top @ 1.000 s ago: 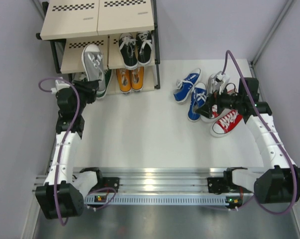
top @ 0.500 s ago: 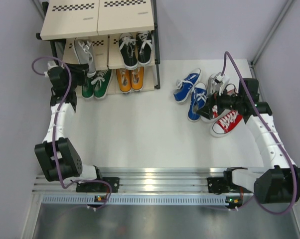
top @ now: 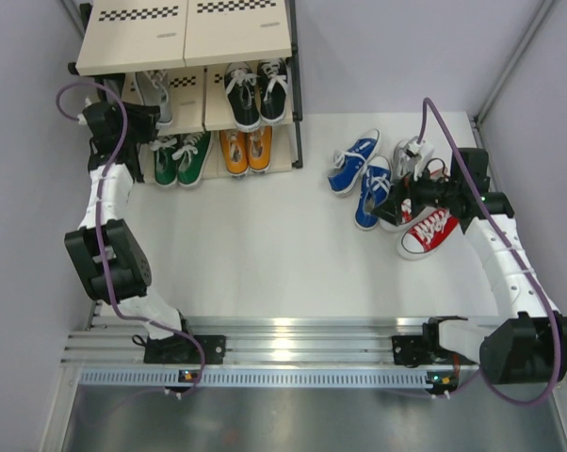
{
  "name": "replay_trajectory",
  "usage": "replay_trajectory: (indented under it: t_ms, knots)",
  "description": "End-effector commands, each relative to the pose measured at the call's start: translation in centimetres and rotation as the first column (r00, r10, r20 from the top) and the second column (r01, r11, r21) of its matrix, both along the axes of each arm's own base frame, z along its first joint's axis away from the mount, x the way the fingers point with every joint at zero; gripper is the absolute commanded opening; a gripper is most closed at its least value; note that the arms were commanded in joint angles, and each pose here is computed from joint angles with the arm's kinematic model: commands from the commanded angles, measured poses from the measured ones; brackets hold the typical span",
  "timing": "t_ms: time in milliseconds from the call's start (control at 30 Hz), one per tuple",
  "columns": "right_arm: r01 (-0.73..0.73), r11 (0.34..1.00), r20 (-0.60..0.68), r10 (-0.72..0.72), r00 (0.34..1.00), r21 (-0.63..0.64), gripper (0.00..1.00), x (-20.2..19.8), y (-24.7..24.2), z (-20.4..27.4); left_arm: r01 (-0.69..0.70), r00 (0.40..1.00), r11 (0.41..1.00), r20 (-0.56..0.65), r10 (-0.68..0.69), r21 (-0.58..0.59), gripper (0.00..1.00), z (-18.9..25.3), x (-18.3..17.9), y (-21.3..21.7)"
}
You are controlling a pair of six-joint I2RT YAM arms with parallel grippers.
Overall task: Place and organize the shoes onto the shoe shelf
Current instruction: Place the shoe at the shoe shelf.
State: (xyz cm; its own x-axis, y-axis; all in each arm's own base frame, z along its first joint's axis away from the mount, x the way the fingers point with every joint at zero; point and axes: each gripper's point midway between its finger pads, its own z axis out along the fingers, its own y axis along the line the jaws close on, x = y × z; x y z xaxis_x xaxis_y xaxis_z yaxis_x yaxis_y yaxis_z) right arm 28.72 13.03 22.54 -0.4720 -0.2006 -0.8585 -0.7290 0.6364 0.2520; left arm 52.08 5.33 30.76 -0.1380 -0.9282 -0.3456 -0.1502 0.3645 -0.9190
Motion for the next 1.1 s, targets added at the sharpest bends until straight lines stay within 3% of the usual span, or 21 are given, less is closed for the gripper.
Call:
replay_trajectory:
  t_ms: [0,167,200,300,333,433,567,767,933,1000,1067]
  knots:
    - [-0.003,1.0,0.055,0.003,0.999,-0.008,0.99,0.7,-0.4,1.1,0.007,0.99,0.995,0.142,-0.021,0.099,0.04,5.8,0.4,0.3]
    - [-0.004,1.0,0.055,0.004,0.998,-0.01,0.99,0.5,-0.4,1.1,-0.013,0.996,0.991,0.093,0.001,0.133,0.18,5.1,1.1,1.5]
    - [-0.002,1.0,0.055,0.003,0.998,-0.01,0.99,0.6,-0.4,1.1,-0.008,0.999,0.991,0.054,0.0,0.137,0.27,4.3,1.0,1.5]
    - [-0.004,1.0,0.057,0.004,0.998,-0.009,0.99,0.5,-0.4,1.1,-0.023,1.0,0.987,0.018,0.02,0.158,0.39,3.8,0.9,2.1]
    - [-0.004,1.0,0.061,0.004,0.998,-0.009,0.99,0.5,-0.4,1.3,-0.036,0.999,0.985,0.01,0.035,0.167,0.49,3.8,0.9,2.3]
    - [-0.003,1.0,0.061,0.004,0.998,-0.008,0.99,0.4,-0.4,1.3,-0.061,0.998,0.978,-0.013,0.065,0.199,0.66,4.1,0.1,2.9]
    - [-0.005,1.0,0.066,0.006,0.998,-0.008,0.99,0.4,-0.4,1.4,-0.116,0.99,0.959,-0.044,0.132,0.258,0.81,4.5,-1.1,4.1]
    - [-0.008,1.0,0.073,0.009,0.997,-0.011,0.99,0.3,-0.5,1.5,-0.158,0.98,0.931,-0.061,0.188,0.33,0.83,5.0,-3.1,5.0]
    - [-0.009,1.0,0.081,0.011,0.997,-0.017,0.99,0.1,-0.6,1.6,-0.177,0.979,0.906,-0.025,0.202,0.385,0.79,6.9,-5.0,5.0]
    - [-0.009,1.0,0.082,0.01,0.997,-0.018,0.99,0.1,-0.6,1.6,-0.164,0.982,0.902,-0.02,0.188,0.399,0.73,7.1,-5.9,4.5]
    - [-0.009,1.0,0.08,0.01,0.997,-0.018,0.99,0.1,-0.6,1.5,-0.118,0.989,0.908,-0.037,0.145,0.402,0.53,6.2,-6.6,3.6]
